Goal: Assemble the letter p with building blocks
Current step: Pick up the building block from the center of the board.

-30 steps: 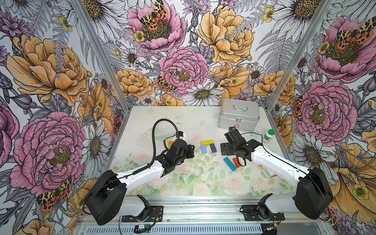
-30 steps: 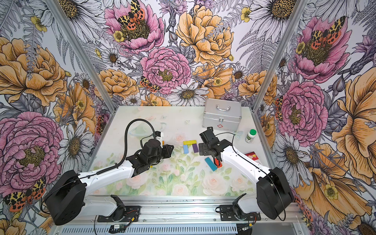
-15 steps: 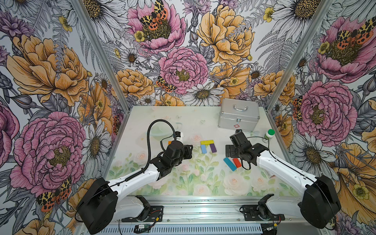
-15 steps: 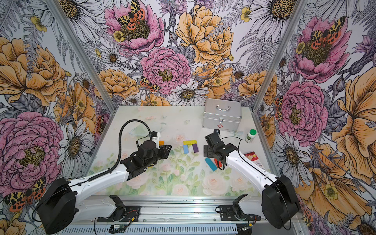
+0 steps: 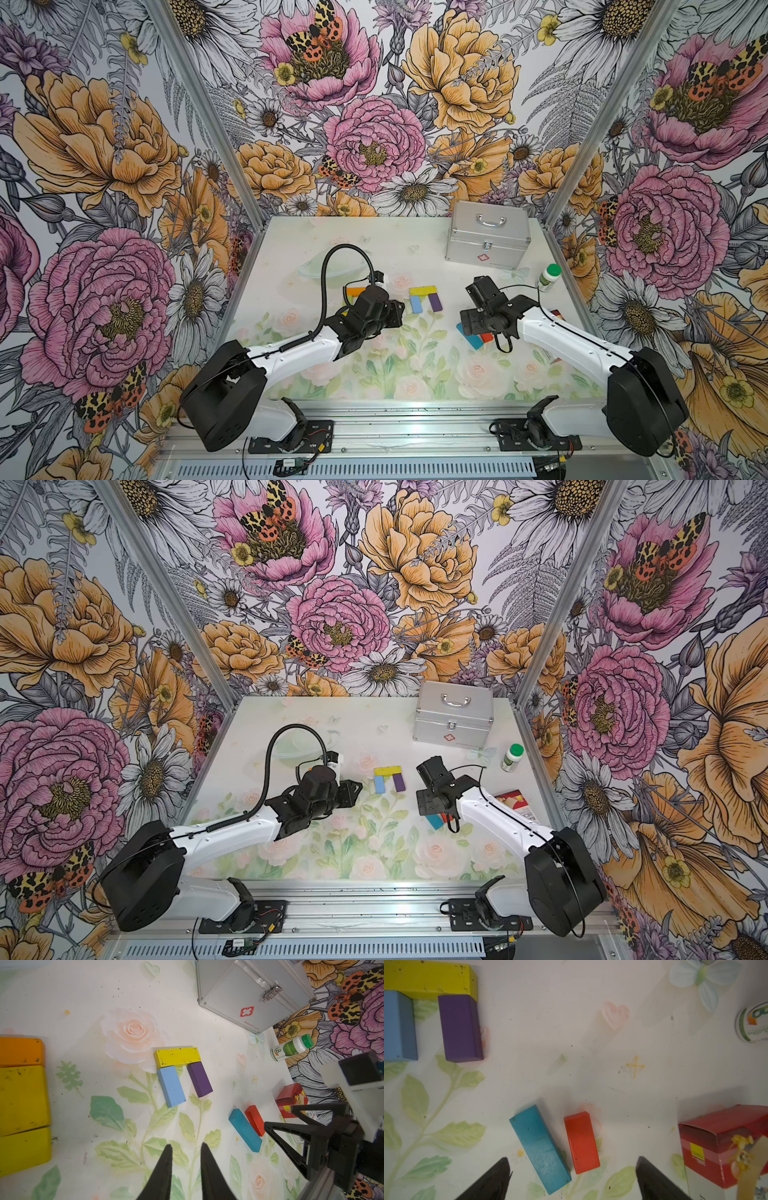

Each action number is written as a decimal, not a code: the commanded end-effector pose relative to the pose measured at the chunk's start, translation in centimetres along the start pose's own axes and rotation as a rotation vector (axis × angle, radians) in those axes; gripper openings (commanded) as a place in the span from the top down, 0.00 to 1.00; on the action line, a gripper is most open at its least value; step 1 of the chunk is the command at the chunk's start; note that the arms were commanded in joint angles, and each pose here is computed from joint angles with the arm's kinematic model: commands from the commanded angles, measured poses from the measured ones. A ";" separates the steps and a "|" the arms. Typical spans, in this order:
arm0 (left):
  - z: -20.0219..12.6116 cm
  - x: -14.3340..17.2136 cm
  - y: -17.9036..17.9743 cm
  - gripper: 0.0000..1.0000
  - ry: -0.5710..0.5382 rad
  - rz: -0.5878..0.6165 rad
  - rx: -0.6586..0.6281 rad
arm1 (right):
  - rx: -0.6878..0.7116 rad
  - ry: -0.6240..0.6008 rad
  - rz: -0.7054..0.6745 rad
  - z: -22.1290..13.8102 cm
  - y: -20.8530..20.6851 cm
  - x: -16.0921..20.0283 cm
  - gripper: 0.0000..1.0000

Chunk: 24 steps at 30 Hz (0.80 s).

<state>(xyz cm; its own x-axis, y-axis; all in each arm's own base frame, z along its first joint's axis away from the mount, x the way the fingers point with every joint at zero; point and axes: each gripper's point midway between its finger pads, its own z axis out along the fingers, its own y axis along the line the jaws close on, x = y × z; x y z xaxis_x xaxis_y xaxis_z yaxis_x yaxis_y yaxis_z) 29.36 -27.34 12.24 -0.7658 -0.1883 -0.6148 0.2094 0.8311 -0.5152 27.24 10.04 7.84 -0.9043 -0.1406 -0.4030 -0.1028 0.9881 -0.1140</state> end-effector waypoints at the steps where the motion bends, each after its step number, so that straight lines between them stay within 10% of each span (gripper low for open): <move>1: 0.0 -0.9 -2.1 0.75 -0.002 0.039 0.065 | 0.008 0.033 -0.022 1.0 0.0 0.3 0.06; 24: 1.6 -0.7 -1.8 0.74 0.023 0.050 0.060 | -0.082 0.114 0.057 1.4 0.7 2.9 0.15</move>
<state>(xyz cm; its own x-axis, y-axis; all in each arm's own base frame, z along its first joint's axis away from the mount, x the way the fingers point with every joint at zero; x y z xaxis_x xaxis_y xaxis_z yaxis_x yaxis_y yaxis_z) 29.70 -28.69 11.93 -0.7815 -0.1485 -0.6060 0.2448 0.8204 -0.5168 25.80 10.40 5.63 -0.9448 -0.1110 -0.3083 -0.1138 0.9935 -0.0088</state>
